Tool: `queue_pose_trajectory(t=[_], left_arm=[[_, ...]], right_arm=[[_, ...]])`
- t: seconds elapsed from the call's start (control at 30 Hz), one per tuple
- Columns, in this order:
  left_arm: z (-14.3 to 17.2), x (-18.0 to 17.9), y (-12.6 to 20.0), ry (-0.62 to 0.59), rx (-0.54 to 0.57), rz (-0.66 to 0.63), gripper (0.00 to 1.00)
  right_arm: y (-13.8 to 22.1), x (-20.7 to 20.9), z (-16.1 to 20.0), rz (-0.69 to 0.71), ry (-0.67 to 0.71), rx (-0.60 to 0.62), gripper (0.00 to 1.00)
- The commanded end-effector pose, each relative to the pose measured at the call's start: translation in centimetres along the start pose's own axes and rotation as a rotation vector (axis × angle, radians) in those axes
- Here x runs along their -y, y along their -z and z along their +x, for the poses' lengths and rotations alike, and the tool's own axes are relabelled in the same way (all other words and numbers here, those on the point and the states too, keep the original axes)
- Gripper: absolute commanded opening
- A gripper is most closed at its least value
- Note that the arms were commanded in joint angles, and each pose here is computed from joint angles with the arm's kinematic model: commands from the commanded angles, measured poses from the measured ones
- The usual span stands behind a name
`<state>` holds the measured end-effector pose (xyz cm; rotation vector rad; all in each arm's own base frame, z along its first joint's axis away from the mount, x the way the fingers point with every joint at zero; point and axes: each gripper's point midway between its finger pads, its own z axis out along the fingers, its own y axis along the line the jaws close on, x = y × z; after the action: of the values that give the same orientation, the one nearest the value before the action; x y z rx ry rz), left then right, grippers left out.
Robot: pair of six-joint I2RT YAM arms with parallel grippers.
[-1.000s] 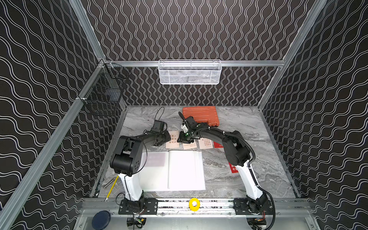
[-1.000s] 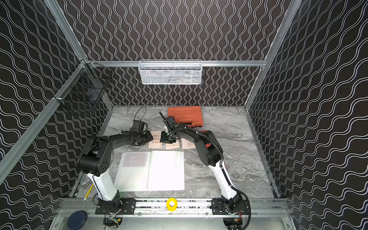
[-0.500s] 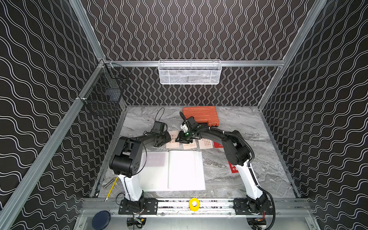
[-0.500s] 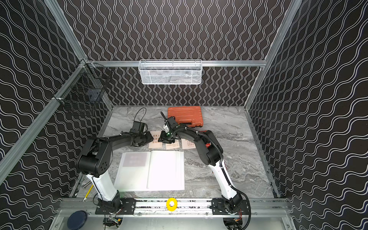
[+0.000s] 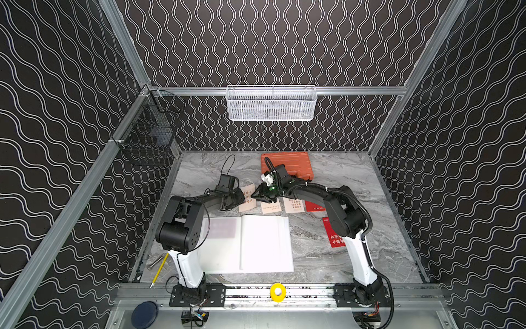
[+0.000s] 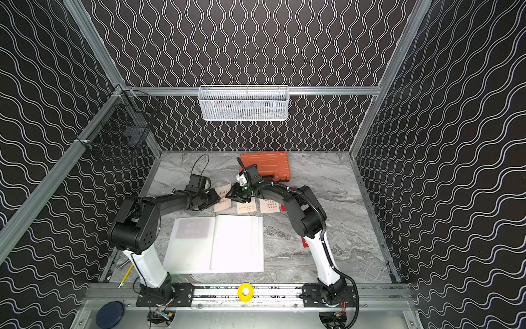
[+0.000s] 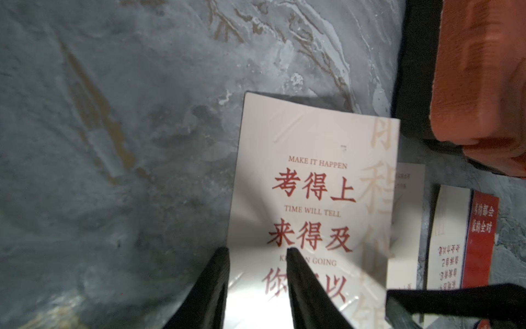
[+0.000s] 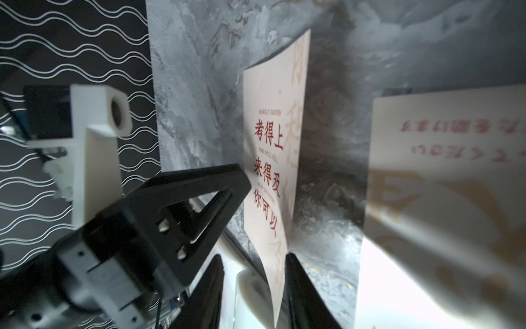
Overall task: Place the photos into the photo albums
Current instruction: Pick up the photo at the center of the board.
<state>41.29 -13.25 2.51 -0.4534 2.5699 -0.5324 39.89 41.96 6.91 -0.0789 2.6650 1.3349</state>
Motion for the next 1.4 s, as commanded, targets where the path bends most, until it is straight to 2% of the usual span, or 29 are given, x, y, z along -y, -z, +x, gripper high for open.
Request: queue_pose_trajectory(t=[0.0, 0.3, 0.57, 0.8, 1.0, 1.17, 1.37], left_arm=[[2.7, -1.5, -0.1, 0.04, -0.102, -0.051, 0.39], [2.9, -1.3, -0.1, 0.067, -0.108, -0.018, 0.39], [2.8, -1.4, 0.1, 0.104, -0.114, 0.015, 0.39], [2.9, -1.4, 0.1, 0.131, -0.12, 0.044, 0.39], [3.0, -1.6, 0.0, 0.157, -0.129, 0.064, 0.39], [3.0, -1.5, -0.1, 0.17, -0.132, 0.078, 0.39], [2.9, -1.6, 0.0, 0.177, -0.133, 0.081, 0.4]], right_arm=[[0.7, -2.2, -0.7, -0.084, 0.016, 0.022, 0.38], [0.5, -2.4, 0.0, -0.146, 0.006, 0.001, 0.36], [1.0, -4.3, 0.6, -0.292, 0.015, 0.001, 0.36], [1.3, -5.0, 0.8, -0.363, 0.009, 0.002, 0.41], [1.0, -4.6, 0.9, -0.374, 0.004, -0.001, 0.45], [1.0, -5.1, 1.0, -0.436, 0.002, -0.005, 0.49], [0.2, -3.6, 0.7, -0.363, -0.002, 0.001, 0.5]])
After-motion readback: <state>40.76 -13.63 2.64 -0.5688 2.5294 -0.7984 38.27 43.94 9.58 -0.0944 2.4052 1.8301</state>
